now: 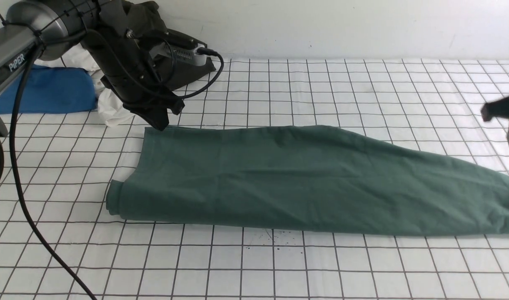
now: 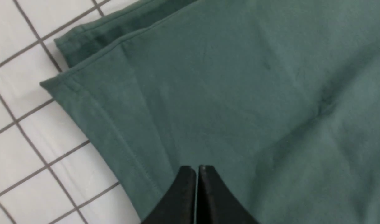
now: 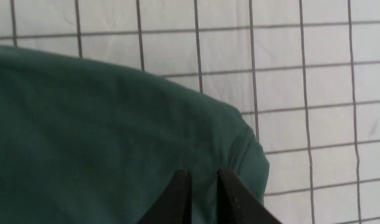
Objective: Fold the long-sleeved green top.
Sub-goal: Use the right arm to clamp the right edge of the fabric
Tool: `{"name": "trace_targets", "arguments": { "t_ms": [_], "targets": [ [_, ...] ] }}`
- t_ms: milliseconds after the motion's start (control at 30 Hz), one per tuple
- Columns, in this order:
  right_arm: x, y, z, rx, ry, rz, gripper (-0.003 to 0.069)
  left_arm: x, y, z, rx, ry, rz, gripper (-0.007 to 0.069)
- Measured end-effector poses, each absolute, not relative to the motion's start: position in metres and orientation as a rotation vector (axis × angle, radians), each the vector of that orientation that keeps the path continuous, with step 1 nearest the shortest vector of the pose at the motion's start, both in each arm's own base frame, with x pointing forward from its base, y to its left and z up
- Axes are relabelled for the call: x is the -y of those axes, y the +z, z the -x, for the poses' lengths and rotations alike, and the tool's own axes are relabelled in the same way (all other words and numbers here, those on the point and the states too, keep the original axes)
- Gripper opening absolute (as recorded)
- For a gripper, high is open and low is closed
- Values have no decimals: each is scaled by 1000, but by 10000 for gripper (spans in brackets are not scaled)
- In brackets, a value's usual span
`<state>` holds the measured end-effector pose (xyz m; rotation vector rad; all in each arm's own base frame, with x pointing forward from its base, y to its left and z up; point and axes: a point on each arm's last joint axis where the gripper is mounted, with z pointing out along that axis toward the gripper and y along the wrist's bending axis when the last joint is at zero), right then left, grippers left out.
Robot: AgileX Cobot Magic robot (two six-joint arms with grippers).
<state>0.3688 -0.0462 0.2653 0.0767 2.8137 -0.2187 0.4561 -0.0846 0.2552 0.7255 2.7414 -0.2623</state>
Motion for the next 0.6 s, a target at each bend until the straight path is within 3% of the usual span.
{"name": "trace_targets", "arguments": {
  "t_ms": [200,367,600],
  "targets": [
    [71,214,-327,-2848,-185,-270,153,86,255,-456,-2737,-284,-725,-8],
    [97,186,-317,-2822,-169,-462,286,87,256,-456,-2734,-302,-721,-8],
    [99,168,-327,-2780,-108,-523,453,87,256,-456,-2733,-302,-724,-8]
  ]
}}
